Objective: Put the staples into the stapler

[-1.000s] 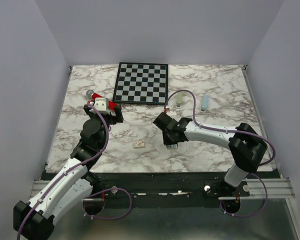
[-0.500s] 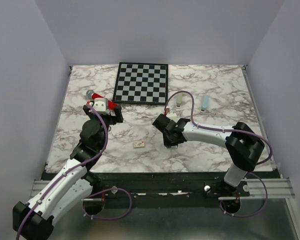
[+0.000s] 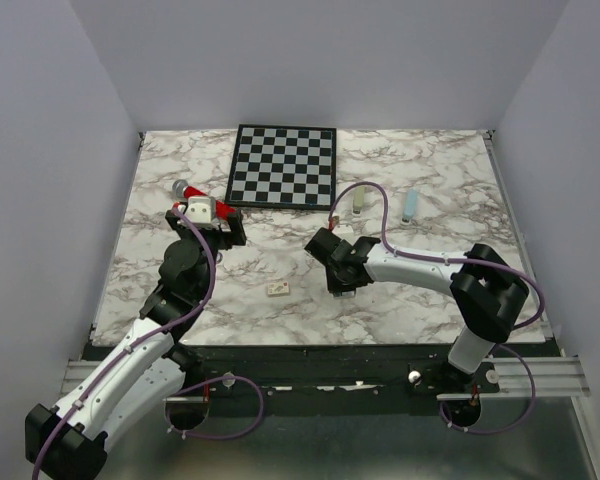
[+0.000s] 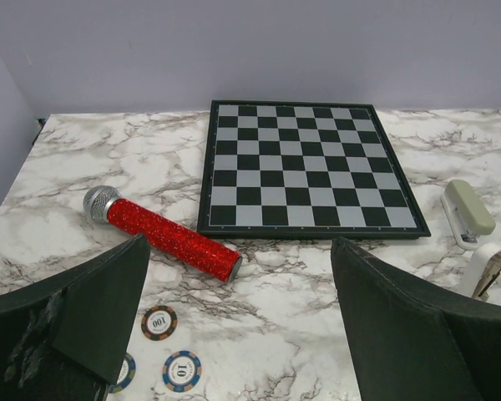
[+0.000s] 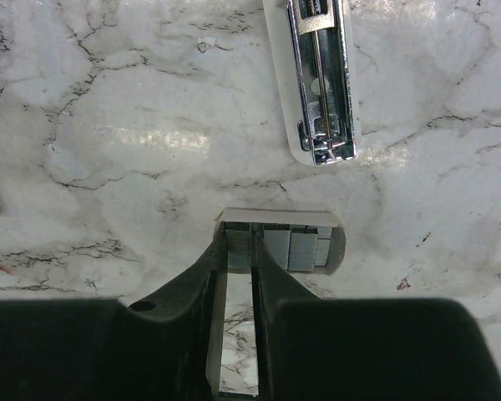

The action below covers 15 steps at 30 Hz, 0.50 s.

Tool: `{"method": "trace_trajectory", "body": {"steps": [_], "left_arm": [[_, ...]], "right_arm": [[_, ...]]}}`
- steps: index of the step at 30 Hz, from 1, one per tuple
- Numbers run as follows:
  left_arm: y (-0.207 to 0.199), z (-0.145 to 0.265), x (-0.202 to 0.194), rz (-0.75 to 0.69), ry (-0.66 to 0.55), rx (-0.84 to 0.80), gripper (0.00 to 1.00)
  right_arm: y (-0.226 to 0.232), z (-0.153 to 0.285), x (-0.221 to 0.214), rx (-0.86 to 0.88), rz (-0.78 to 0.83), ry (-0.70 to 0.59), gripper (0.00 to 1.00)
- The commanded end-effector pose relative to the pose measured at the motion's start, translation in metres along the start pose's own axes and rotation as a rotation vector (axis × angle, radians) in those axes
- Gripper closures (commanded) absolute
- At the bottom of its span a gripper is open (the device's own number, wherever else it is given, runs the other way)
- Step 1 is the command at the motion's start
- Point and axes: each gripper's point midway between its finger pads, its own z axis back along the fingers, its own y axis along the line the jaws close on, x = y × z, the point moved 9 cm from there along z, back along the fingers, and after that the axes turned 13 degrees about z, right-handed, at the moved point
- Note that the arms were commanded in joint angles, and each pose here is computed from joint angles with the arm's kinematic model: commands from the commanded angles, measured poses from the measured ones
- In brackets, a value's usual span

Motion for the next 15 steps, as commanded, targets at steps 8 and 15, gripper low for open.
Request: {"method": "trace_trajectory", "body": {"steps": [8, 15], "left_arm": [[0.001, 0.0027, 0.0008, 0.001, -0.015, 0.004, 0.03], [0.0011, 0.0026, 0.0008, 0.003, -0.015, 0.004, 0.03]], "right_arm": [[0.0046, -0.0053, -0.003, -0.003, 0.002, 0.011, 0.75], [0.0062, -0.0094, -0.0063, 0.007, 0.009, 0.032, 0.75]]}}
